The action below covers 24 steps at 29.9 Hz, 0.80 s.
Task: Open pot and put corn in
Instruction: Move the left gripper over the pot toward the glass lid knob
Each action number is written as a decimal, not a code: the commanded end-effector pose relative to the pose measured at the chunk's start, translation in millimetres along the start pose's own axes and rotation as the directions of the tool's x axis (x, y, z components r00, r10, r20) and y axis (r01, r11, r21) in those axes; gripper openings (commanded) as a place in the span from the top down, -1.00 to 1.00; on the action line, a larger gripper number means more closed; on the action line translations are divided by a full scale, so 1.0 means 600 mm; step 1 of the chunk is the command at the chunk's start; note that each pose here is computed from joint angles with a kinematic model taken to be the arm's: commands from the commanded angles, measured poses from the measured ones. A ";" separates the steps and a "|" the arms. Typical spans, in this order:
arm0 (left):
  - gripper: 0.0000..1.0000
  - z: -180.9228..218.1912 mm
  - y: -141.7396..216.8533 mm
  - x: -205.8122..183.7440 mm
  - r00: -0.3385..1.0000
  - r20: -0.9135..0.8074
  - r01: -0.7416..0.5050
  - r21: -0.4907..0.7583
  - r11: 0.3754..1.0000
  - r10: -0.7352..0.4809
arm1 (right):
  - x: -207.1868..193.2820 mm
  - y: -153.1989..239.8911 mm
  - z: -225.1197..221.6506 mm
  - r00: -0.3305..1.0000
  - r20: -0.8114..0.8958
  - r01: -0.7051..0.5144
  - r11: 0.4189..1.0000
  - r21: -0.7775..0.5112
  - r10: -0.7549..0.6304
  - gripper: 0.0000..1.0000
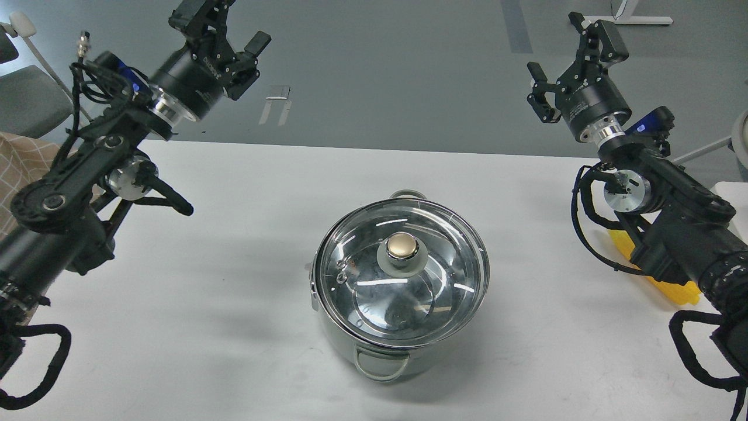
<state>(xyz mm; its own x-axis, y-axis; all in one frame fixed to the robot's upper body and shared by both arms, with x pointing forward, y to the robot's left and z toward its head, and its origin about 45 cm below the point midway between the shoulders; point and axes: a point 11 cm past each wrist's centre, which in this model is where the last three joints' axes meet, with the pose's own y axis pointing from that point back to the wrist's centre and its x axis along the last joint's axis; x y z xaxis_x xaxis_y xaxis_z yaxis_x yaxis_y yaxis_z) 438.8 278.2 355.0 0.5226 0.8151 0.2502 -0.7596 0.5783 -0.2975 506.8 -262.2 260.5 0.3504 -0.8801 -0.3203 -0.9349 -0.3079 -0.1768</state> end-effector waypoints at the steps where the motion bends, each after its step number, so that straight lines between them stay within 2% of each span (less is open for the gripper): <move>1: -0.95 0.066 -0.001 -0.040 0.946 0.281 0.172 -0.003 0.985 -0.164 | 0.013 0.009 -0.005 1.000 -0.026 0.000 1.000 -0.012 0.000 -0.99; 4: -0.95 0.096 0.003 -0.082 0.843 0.467 0.293 0.016 0.956 -0.266 | 0.025 0.022 -0.003 1.000 -0.031 -0.005 1.000 -0.021 0.004 -0.99; 8: -0.95 0.102 0.018 -0.158 0.565 0.733 0.456 0.107 0.884 -0.380 | 0.053 0.051 0.003 0.999 -0.041 -0.033 0.999 -0.039 0.032 -0.99; 12: -0.95 0.078 0.030 -0.176 0.367 0.831 0.483 0.213 0.849 -0.417 | 0.076 0.074 0.006 0.997 -0.054 -0.057 0.997 -0.054 0.054 -0.99; 16: -0.95 0.019 0.051 -0.208 0.117 0.890 0.498 0.331 0.802 -0.440 | 0.106 0.105 -0.004 0.994 -0.081 -0.084 0.994 -0.064 0.079 -0.99; 24: -0.95 -0.016 0.081 -0.274 0.121 0.875 0.587 0.318 0.744 -0.470 | 0.135 0.140 -0.009 0.989 -0.101 -0.115 0.990 -0.078 0.107 -0.99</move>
<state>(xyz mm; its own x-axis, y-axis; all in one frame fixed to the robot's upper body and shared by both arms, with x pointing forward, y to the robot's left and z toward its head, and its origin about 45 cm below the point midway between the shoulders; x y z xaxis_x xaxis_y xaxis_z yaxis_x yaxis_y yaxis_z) 328.1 178.0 297.6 0.0709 -0.2023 0.9768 -0.4064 0.8884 0.2135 460.3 -356.1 227.3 0.2463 -0.9378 -0.2448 -0.9691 -0.2355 -0.0730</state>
